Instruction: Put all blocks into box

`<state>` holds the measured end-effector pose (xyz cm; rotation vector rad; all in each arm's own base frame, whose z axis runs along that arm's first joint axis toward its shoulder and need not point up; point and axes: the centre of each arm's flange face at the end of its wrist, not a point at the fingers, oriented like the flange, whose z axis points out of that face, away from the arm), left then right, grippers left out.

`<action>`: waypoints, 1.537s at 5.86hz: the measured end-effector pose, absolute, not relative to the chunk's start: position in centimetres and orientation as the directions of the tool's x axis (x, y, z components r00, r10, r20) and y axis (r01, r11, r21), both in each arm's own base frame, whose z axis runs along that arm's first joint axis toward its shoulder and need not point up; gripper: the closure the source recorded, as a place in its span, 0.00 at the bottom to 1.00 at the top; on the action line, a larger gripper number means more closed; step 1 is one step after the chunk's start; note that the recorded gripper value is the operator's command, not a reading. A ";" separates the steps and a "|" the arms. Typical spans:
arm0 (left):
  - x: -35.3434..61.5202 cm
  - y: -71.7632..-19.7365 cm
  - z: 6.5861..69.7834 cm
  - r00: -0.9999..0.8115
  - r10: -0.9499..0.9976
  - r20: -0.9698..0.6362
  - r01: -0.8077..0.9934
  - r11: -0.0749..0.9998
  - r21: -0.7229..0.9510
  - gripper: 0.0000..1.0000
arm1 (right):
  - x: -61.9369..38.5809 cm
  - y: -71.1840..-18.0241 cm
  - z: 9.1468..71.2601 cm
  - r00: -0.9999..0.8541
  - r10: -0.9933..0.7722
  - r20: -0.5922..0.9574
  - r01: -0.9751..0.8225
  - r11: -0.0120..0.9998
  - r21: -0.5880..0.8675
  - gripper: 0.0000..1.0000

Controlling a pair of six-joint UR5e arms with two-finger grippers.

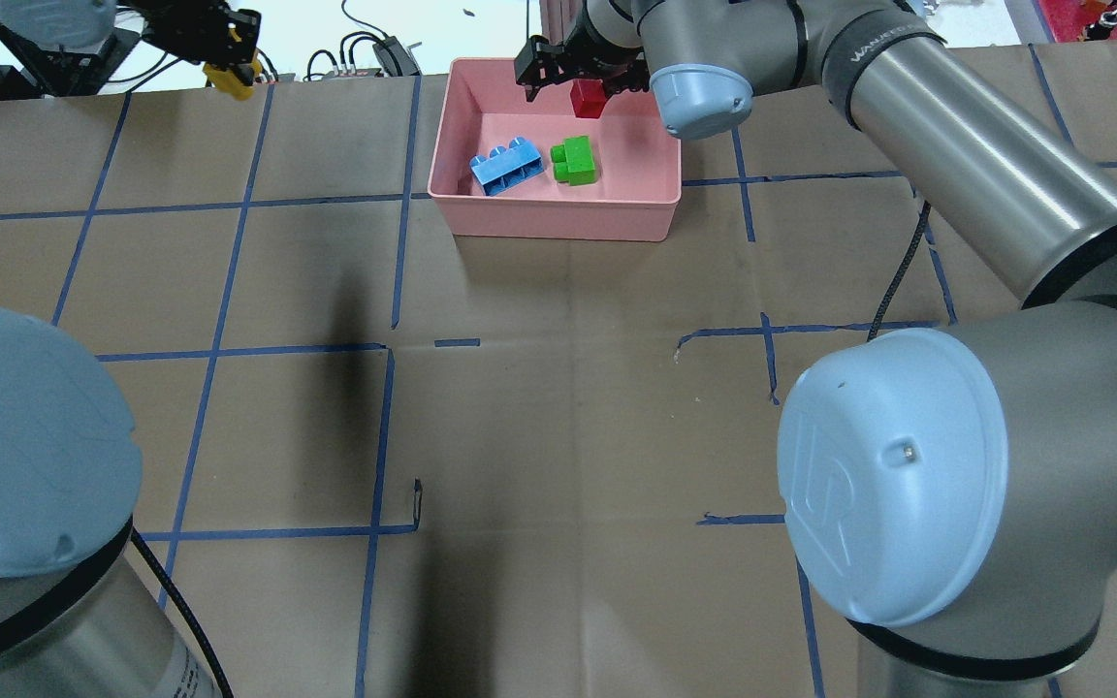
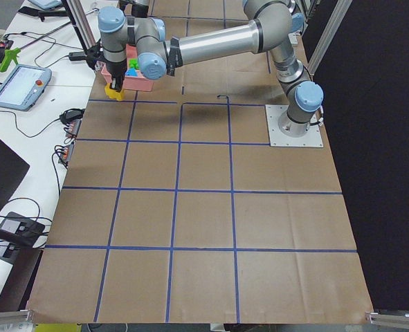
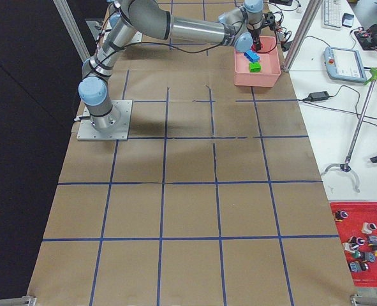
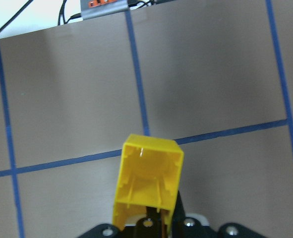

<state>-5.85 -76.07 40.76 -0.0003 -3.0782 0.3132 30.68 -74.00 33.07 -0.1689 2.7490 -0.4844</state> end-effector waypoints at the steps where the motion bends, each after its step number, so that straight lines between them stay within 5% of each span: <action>1: -11.7 -76.4 40.8 -0.996 -0.047 0.076 -0.061 0.977 -0.204 1.00 | 29.8 -74.1 33.4 -0.938 -0.164 -0.307 -0.048 0.935 -0.353 0.00; 4: -22.7 -76.0 37.6 -0.973 -0.157 0.168 -0.184 0.970 -0.158 1.00 | 19.7 -75.0 34.6 -0.971 -0.078 -0.226 -0.022 0.970 -0.242 0.00; 5: -26.0 -76.0 35.2 -0.971 -0.156 0.182 -0.184 0.972 -0.148 0.75 | 14.0 -74.3 36.2 -0.978 -0.065 -0.197 -0.034 0.988 -0.153 0.00; 6: -28.5 -76.0 33.1 -0.972 -0.137 0.190 -0.168 0.973 -0.156 0.08 | 9.5 -72.6 37.7 -0.989 -0.037 -0.141 -0.031 0.998 -0.048 0.00; 9: -30.3 -75.8 32.4 -0.976 -0.107 0.191 -0.144 0.972 -0.188 0.00 | 9.3 -63.7 47.5 -0.997 -0.056 0.055 -0.055 0.998 0.019 0.00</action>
